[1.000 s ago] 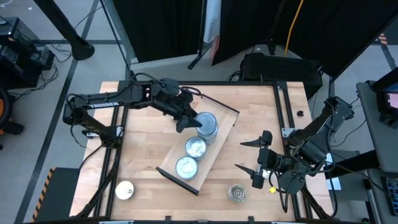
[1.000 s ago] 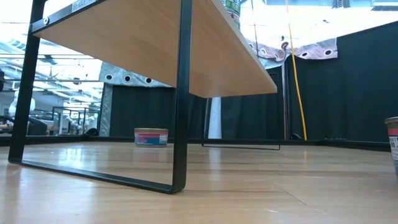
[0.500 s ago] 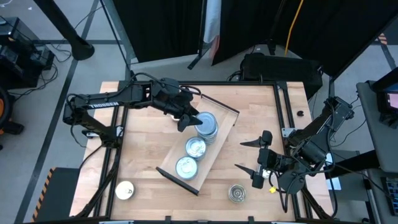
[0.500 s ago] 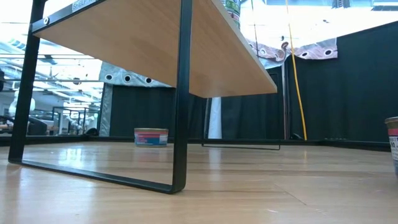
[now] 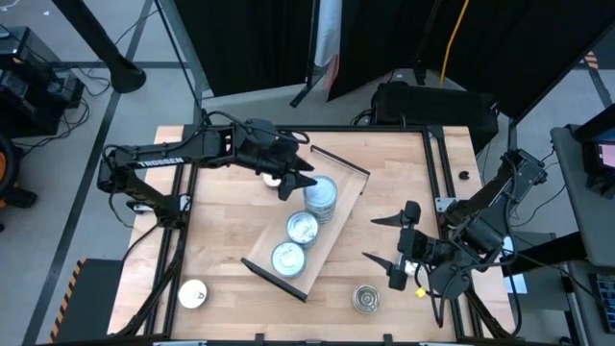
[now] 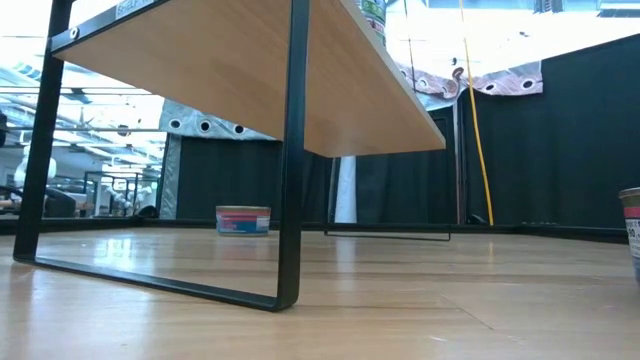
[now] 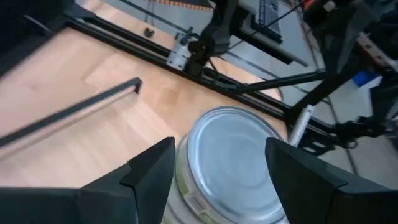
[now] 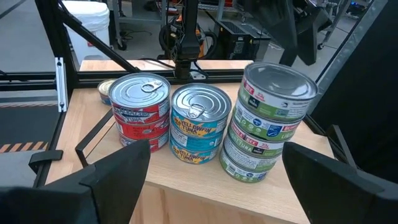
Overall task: Stack canned seafood by type on shelf
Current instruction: Put the blue-pink tuna can on the shelf
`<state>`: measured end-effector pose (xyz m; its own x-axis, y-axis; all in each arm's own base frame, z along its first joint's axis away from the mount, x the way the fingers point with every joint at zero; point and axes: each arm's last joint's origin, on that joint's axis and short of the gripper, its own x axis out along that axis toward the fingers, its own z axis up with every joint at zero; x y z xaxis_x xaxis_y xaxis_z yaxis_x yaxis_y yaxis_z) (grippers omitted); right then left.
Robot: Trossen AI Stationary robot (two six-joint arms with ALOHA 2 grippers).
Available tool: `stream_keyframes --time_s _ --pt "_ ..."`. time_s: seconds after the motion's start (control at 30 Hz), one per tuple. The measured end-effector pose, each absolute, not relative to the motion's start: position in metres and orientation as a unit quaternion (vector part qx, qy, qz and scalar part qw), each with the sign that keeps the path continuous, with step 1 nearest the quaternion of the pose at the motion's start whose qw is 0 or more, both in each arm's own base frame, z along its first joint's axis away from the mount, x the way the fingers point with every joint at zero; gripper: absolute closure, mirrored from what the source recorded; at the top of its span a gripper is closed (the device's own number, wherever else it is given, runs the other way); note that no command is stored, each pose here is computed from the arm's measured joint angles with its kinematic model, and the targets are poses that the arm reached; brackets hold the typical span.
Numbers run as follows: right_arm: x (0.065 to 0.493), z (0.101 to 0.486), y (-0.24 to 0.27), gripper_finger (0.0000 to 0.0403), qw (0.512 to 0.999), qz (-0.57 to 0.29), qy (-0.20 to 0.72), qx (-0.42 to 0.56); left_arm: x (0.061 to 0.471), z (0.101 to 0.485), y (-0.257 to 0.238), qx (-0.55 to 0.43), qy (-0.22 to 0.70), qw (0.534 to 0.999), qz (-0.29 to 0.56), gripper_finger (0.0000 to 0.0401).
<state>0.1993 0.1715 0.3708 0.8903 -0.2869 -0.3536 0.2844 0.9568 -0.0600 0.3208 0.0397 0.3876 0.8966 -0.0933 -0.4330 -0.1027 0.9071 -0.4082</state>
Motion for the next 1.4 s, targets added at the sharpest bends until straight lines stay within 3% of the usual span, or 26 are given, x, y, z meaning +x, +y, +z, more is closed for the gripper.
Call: stream_keyframes --time_s 0.3,0.53,0.73,0.9,1.03,1.17,1.4 --pt "0.2 0.371 0.171 0.0046 0.972 -0.15 0.182 -0.002 0.322 0.393 0.041 -0.173 0.203 0.964 0.01 0.0152" --pt "0.196 0.365 0.168 0.0046 0.966 -0.161 0.204 0.016 0.295 0.404 0.023 -0.097 0.243 0.965 0.009 0.0158" --pt "0.184 0.343 0.167 0.0048 0.935 -0.182 0.295 0.08 0.237 0.417 -0.003 -0.051 0.241 0.968 0.054 0.0204" --pt "0.174 0.324 0.179 0.0073 0.884 -0.198 0.39 0.162 0.204 0.39 -0.024 -0.043 0.23 0.97 0.064 0.0248" --pt "0.169 0.305 0.188 0.0112 0.832 -0.225 0.478 0.168 0.195 0.36 -0.039 -0.041 0.201 0.977 0.054 0.0274" --pt "0.172 0.283 0.197 0.0176 0.777 -0.26 0.557 0.133 0.197 0.338 -0.049 -0.041 0.184 0.982 0.034 0.0289" --pt "0.174 0.235 0.193 0.037 0.711 -0.286 0.637 0.088 0.196 0.333 -0.061 -0.047 0.185 0.982 0.013 0.0292"
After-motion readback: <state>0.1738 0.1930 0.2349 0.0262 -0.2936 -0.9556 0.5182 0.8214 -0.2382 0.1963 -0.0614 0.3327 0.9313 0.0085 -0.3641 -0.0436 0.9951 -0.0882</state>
